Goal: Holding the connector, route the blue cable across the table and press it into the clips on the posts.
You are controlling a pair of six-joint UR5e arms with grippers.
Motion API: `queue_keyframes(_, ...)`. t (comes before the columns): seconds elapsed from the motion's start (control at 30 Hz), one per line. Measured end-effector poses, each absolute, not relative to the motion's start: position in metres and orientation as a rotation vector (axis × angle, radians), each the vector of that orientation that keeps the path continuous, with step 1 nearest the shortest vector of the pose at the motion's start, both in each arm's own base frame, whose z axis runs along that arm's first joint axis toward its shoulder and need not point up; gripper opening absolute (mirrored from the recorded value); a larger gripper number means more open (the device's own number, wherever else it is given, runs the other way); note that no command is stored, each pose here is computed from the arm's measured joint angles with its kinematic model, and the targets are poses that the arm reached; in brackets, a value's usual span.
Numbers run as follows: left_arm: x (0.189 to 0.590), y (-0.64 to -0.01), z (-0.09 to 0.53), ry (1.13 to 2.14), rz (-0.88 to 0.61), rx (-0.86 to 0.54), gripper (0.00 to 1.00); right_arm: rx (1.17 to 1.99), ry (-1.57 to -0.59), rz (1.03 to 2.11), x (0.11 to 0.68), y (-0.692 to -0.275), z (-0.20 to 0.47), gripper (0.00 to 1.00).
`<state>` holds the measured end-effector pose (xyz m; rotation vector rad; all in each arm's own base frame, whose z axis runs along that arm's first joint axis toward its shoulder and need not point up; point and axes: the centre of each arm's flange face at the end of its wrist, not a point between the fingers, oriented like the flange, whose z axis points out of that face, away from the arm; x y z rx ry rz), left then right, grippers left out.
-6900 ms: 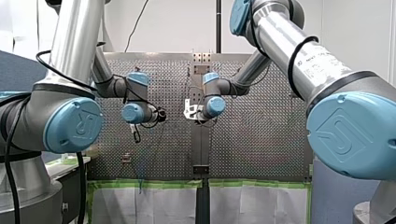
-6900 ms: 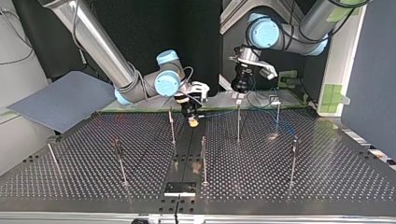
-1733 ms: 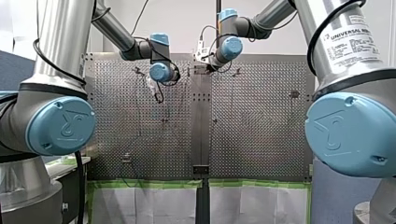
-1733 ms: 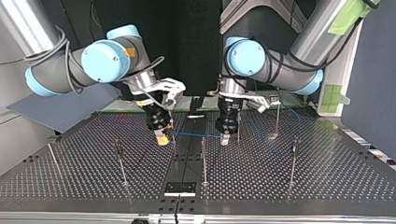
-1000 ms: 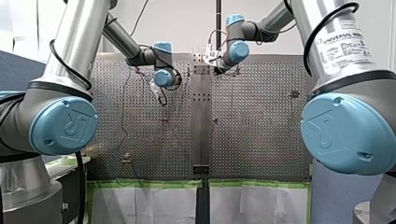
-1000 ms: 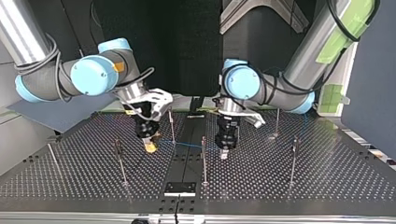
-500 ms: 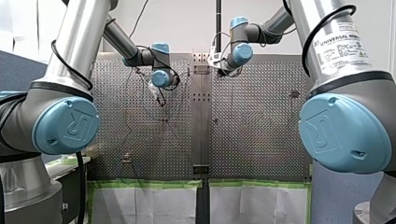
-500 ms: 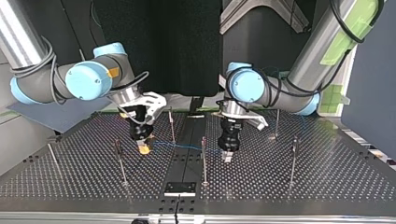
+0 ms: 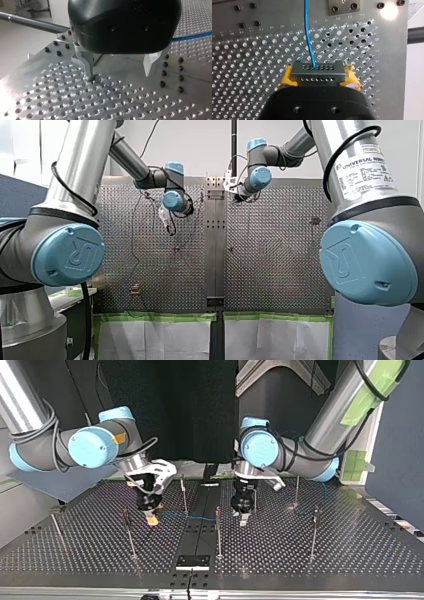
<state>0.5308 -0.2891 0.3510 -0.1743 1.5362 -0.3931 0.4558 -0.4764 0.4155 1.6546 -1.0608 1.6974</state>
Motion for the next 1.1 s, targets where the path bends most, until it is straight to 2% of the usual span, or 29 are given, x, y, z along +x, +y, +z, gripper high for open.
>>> queue_keyframes(0.17,0.506,-0.292,0.356,1.573,-0.388,-0.15,1.0,1.648,-1.064,1.693,0.452,-0.479,0.416,0.0)
queue_keyframes(0.43,0.468,-0.296,0.368,1.575,-0.417,-0.125,1.0,1.633,-1.067,1.692,0.446,-0.482,0.421,0.0)
queue_keyframes(0.87,0.415,-0.315,0.418,1.489,-0.446,-0.051,1.0,1.614,-1.066,1.695,0.439,-0.484,0.43,0.0)
queue_keyframes(1.1,0.401,-0.343,0.431,1.451,-0.432,-0.029,1.0,1.611,-1.07,1.693,0.437,-0.485,0.431,0.0)
